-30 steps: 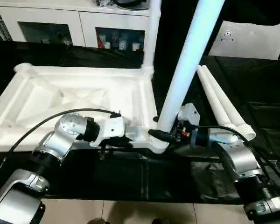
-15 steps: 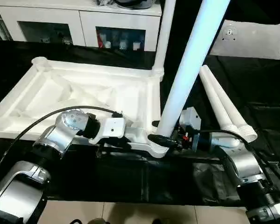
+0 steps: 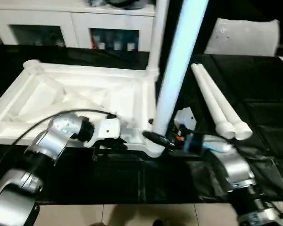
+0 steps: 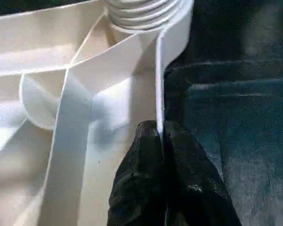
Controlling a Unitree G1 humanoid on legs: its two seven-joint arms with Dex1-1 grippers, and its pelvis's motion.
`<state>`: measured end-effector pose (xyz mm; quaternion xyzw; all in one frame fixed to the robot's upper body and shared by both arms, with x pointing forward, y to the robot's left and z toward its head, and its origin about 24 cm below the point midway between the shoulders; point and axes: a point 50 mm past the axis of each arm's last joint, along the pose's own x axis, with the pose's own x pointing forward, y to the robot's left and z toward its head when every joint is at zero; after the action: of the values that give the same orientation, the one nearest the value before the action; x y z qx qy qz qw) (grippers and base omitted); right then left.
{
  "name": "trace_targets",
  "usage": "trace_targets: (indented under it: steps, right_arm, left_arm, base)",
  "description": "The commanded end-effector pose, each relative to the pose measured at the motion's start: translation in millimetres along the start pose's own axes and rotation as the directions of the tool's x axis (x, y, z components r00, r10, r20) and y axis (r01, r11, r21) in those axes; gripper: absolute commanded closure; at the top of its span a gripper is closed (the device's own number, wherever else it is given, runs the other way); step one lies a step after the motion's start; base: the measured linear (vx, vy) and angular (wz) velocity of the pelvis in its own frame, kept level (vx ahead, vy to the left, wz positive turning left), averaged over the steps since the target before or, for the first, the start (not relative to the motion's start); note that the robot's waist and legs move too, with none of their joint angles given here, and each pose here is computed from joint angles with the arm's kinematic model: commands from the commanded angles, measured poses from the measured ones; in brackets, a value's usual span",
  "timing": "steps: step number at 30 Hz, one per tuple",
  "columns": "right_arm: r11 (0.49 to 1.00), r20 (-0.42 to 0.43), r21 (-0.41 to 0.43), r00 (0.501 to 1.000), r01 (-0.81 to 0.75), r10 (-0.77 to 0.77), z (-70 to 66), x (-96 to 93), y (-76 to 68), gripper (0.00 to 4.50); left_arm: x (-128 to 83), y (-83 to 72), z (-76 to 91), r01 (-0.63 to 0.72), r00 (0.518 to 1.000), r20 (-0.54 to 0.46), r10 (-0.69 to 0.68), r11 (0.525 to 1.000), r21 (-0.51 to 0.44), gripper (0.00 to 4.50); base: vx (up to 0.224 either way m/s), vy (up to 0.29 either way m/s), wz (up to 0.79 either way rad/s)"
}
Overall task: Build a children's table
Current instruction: Insert table leg to table base
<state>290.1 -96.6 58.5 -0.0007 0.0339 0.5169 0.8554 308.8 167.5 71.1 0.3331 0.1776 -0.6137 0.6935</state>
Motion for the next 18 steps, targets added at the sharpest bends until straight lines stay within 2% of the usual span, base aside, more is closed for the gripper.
trace_targets:
  steps: [1,2,3,4,6,9,11,18]
  right_arm:
    - [0.993,-0.149,0.087,0.987,0.076,-0.063,-35.7,-0.9,4.1,2.60]
    - [0.986,-0.143,0.082,0.981,0.143,-0.131,-35.7,1.0,-0.2,2.60]
    - [0.986,-0.143,0.082,0.981,0.143,-0.131,-35.7,1.0,-0.2,2.60]
    - [0.947,-0.127,0.089,0.946,0.309,-0.297,-36.0,7.6,-9.1,2.60]
    - [0.932,-0.122,0.094,0.933,0.350,-0.338,-35.9,10.5,-10.4,2.60]
    - [0.918,-0.116,0.100,0.921,0.383,-0.372,-35.7,14.2,-10.5,2.60]
    - [0.905,-0.110,0.105,0.910,0.411,-0.400,-36.0,17.5,-10.2,2.60]
    - [0.891,-0.121,0.116,0.897,0.438,-0.425,-40.2,19.4,-10.6,2.60]
  left_arm:
    - [0,0.6,0.0,-0.113,0.993,-0.017,0.113,0.993,-0.041,4.50]
    - [1,-5.7,0.3,-0.159,0.987,-0.015,0.158,0.984,-0.083,4.50]
    - [1,-5.7,0.3,-0.159,0.987,-0.015,0.158,0.984,-0.083,4.50]
    - [19,-24.8,7.9,-0.241,0.968,0.013,0.249,0.948,-0.210,4.50]
    - [27,-29.2,13.2,-0.260,0.961,0.025,0.274,0.934,-0.246,4.50]
    - [36,-31.5,22.2,-0.286,0.951,0.031,0.307,0.917,-0.279,4.50]
    - [45,-27.6,29.8,-0.324,0.940,0.016,0.340,0.910,-0.259,4.50]
    - [43,-26.9,30.5,-0.353,0.934,-0.035,0.356,0.903,-0.244,4.50]
  base:
    - [0.000,0.000,0.00]
    - [0.000,0.000,0.00]
    - [0.000,0.000,0.00]
    - [0.000,0.000,0.00]
    - [-0.034,0.049,-0.19]
    - [-0.008,0.018,-0.06]
    - [0.000,0.000,0.00]
    - [0.000,0.000,0.00]
